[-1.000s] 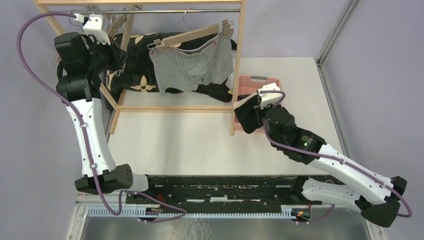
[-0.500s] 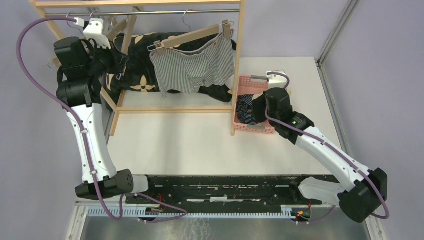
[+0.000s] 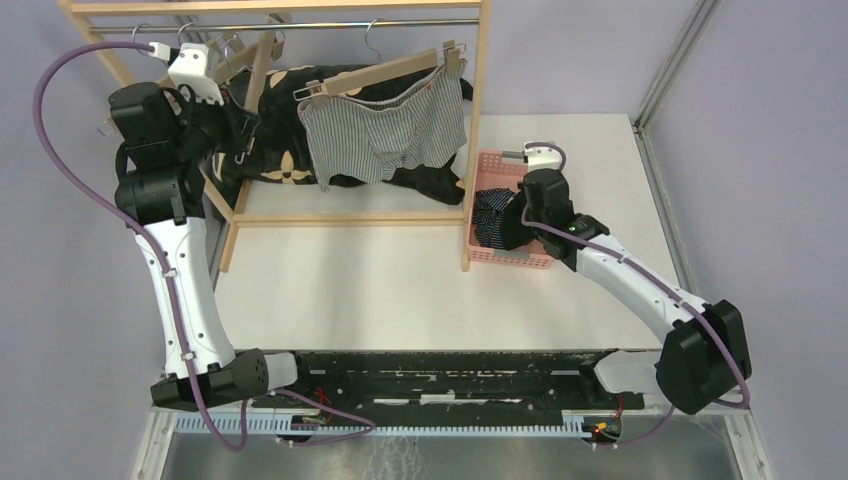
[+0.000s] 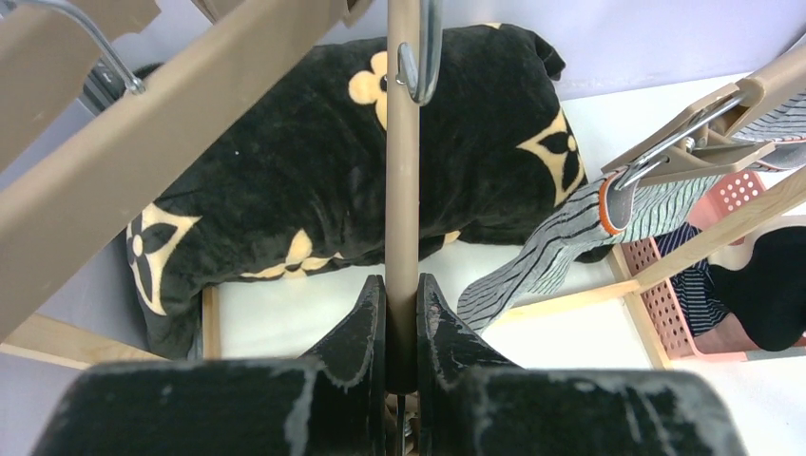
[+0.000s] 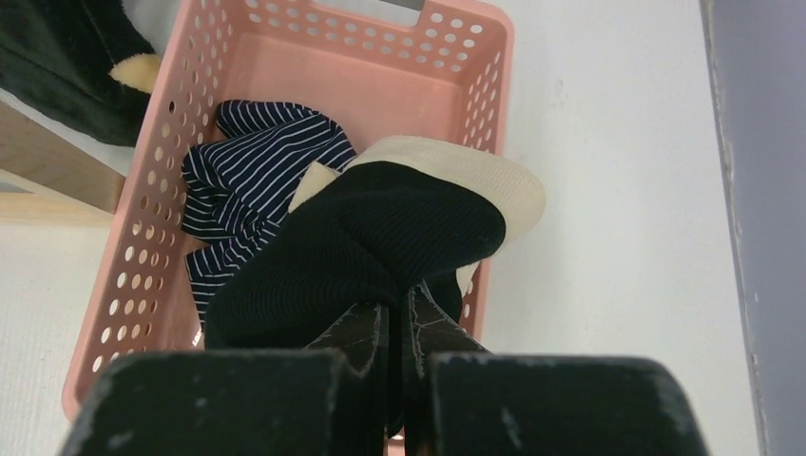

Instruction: Remove the underwear clipped to the hanger

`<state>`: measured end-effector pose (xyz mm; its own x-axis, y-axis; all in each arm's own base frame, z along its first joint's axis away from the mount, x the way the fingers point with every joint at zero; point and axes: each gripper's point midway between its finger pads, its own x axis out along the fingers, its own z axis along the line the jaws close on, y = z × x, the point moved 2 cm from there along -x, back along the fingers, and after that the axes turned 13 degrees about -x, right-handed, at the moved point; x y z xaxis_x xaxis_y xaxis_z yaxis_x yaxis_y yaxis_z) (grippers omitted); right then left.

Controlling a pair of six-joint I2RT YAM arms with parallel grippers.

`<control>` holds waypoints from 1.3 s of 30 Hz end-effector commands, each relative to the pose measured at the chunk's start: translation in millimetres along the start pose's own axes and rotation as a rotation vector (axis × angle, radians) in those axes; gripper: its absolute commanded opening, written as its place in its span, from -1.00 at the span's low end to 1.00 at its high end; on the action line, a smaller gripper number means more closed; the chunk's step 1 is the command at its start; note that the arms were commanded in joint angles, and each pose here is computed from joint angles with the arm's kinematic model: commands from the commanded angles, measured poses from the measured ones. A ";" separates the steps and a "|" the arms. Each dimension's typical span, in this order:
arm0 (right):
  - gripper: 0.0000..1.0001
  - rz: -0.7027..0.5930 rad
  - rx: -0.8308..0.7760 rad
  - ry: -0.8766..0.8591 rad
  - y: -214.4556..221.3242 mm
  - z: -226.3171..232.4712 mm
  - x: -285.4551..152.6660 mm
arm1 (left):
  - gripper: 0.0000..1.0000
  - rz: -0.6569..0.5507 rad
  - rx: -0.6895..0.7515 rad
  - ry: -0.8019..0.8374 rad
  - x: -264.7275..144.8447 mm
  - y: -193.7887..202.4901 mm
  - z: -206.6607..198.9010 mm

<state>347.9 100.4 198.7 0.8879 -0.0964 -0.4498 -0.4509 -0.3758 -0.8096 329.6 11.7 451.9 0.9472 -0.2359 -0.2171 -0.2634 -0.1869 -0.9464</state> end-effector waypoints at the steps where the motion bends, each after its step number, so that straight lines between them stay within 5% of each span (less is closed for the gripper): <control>1: -0.99 -0.033 0.046 -0.020 -10.9 6.2 14.7 | -0.95 -0.149 0.048 0.003 -11.1 -39.5 -8.4; 17: -0.99 0.089 0.060 -0.055 26.0 19.8 60.3 | -0.95 -0.222 0.011 -0.021 1.6 -60.1 -0.4; 30: -0.99 0.065 0.088 -0.079 20.0 18.7 51.1 | -0.94 -0.162 -0.048 -0.052 26.2 -48.1 16.3; 36: -0.99 0.048 0.100 -0.083 14.6 17.5 47.8 | -0.23 -0.189 -0.049 -0.092 15.5 -53.3 17.4; 39: -0.82 0.051 0.101 -0.081 15.2 17.0 47.8 | 0.08 -0.220 -0.034 -0.117 0.3 -60.4 13.6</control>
<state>374.6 103.6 135.6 0.8147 -0.0507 -0.5776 -0.5614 -0.3180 -0.7640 371.9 33.8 460.5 0.9775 -0.1310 -0.1651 -0.1946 -0.2605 -0.9457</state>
